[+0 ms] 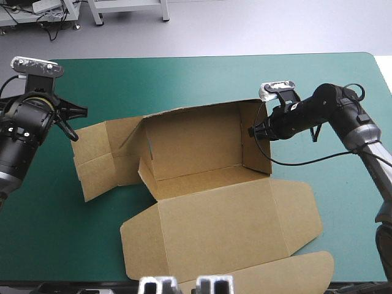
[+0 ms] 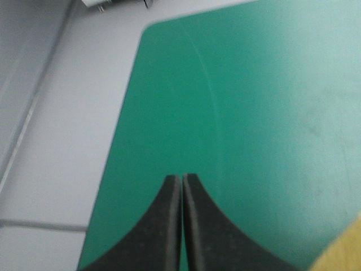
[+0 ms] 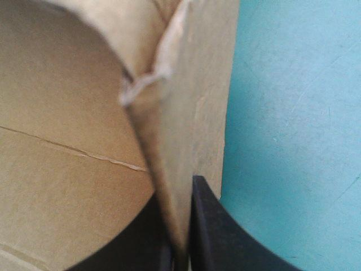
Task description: Fold the box
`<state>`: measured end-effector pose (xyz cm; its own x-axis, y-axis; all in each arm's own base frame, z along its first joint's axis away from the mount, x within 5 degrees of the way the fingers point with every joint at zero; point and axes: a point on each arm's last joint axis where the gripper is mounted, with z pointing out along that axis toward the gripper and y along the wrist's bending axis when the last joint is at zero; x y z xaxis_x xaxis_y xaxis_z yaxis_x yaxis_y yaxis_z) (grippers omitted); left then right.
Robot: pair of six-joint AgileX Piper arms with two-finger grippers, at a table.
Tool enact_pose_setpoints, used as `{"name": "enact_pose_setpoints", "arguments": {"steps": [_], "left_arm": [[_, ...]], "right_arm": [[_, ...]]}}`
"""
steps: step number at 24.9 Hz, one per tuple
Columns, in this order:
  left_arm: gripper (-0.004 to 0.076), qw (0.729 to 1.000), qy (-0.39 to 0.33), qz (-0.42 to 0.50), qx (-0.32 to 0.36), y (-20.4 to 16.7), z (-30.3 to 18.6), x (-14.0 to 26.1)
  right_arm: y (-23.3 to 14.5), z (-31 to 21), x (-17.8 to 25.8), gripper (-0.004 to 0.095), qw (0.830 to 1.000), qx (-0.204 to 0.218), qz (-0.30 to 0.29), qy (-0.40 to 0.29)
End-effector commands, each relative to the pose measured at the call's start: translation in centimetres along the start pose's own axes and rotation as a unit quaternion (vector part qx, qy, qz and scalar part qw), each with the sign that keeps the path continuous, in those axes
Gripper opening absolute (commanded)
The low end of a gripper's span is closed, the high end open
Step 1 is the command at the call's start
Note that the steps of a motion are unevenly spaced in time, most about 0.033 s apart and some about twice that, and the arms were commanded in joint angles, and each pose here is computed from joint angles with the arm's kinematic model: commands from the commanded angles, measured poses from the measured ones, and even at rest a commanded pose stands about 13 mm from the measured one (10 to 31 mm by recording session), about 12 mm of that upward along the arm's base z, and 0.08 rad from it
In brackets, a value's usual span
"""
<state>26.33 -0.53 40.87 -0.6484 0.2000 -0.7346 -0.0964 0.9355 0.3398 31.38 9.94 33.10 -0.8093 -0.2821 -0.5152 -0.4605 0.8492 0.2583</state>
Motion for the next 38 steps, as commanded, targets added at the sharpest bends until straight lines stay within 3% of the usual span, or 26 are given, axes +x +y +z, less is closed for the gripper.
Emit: {"name": "enact_pose_setpoints", "arguments": {"steps": [1, 7, 11, 14, 16, 21, 24, 29, 34, 38], "left_arm": [[-0.0007, 0.999, 0.015, -0.015, 0.044, 1.0, -1.8, 0.3], [-0.0007, 0.993, 0.098, -0.004, 0.058, 1.2, -2.7, 2.1], [-0.0007, 0.994, 0.097, 0.003, 0.059, 1.6, -3.8, 2.4], [-0.0007, 0.992, 0.114, 0.003, 0.057, 1.7, -4.1, 2.8], [-0.0006, 0.991, 0.118, 0.004, 0.057, 1.7, -4.1, 2.9], [-0.0006, 0.993, 0.118, 0.025, 0.012, 2.5, -3.9, 2.9], [-0.0006, 0.993, 0.119, -0.01, 0.001, 3.9, -3.5, 3.1], [-0.0006, 0.987, 0.105, -0.117, 0.033, 6.3, -2.6, 3.6], [-0.0006, 0.983, 0.105, -0.149, 0.032, 7.2, -2.5, 4.0], [-0.0006, 0.98, 0.1, -0.158, 0.071, 6.8, -2.4, 3.8]], "right_arm": [[1.3, -3.3, -1.8, 0.0, 0.998, 0.008, 0.013, -0.062], [-0.3, -0.8, -2.9, 0.0013, 0.999, 0.031, 0.018, -0.014], [-2.0, 3.4, -3.0, 0.0181, 0.999, 0.027, 0.038, 0.023], [-3.0, 5.6, -3.6, 0.0316, 0.998, 0.036, 0.046, 0.009], [-3.3, 5.8, -4.0, 0.0356, 0.998, 0.045, 0.04, -0.012], [-1.9, 1.6, -7.1, 0.0355, 0.997, 0.045, 0.008, -0.063], [-0.6, -1.6, -8.5, 0.0353, 0.997, 0.035, -0.002, -0.067], [0.5, -5.7, -8.9, 0.0349, 0.996, 0.052, 0.023, -0.071], [1.0, -8.0, -8.2, 0.0349, 0.993, 0.074, 0.03, -0.09], [1.3, -8.1, -6.1, 0.0349, 0.995, 0.074, 0.033, -0.065]]}}
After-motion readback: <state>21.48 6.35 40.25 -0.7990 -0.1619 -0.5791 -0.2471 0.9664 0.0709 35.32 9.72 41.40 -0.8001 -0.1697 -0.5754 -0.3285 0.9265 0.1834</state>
